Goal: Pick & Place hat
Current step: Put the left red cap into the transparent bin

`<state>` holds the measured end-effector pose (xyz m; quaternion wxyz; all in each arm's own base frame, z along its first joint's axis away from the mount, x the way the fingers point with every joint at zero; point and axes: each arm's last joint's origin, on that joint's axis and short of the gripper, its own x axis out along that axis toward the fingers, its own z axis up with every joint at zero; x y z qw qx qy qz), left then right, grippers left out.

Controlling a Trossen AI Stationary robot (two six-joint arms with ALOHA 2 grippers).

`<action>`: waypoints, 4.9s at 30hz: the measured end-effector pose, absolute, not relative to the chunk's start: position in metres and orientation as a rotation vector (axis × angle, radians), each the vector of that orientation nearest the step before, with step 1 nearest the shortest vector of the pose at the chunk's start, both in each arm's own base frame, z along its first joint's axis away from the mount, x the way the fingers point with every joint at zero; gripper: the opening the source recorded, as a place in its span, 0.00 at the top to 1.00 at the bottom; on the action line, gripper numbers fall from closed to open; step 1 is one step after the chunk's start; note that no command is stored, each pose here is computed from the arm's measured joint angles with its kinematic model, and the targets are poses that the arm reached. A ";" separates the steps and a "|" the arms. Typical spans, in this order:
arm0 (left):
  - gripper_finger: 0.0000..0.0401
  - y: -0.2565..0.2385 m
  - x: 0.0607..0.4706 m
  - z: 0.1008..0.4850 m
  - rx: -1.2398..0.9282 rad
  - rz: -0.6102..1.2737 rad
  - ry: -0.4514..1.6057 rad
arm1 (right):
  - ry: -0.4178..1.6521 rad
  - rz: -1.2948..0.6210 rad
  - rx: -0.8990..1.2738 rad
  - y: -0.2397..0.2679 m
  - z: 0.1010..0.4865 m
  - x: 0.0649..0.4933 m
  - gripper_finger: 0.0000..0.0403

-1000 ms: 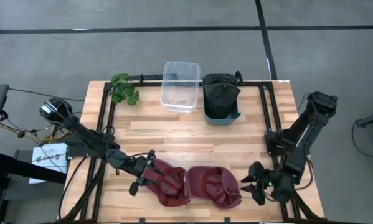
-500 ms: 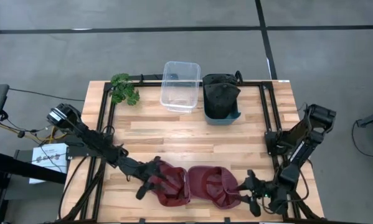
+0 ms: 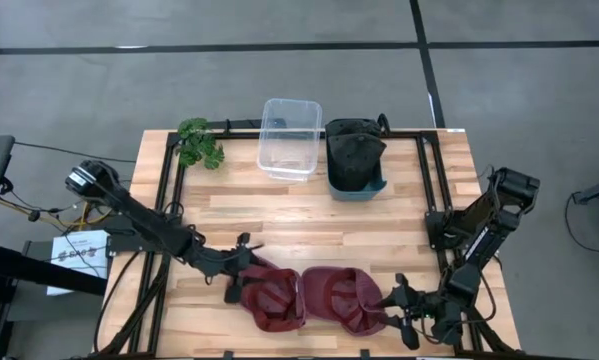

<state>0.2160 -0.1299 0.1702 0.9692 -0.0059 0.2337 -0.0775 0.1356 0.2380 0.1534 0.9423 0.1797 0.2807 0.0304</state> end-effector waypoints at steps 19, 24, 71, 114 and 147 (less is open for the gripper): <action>0.59 -0.079 0.237 0.152 -0.064 -0.245 0.667 | 0.559 0.078 0.360 0.239 0.155 0.136 0.57; 0.64 -0.073 0.241 0.143 -0.068 -0.214 0.702 | 0.556 0.081 0.362 0.240 0.156 0.137 0.57; 0.96 -0.097 0.193 0.237 0.018 -0.417 0.230 | 0.256 0.065 0.164 0.229 0.185 0.182 0.57; 0.96 -0.091 0.247 0.226 0.100 -0.042 -0.122 | 0.152 -0.225 -0.025 0.144 0.247 0.274 0.59; 0.96 -0.092 0.239 0.215 0.084 -0.024 -0.096 | 0.102 -0.193 -0.060 0.189 0.269 0.220 0.62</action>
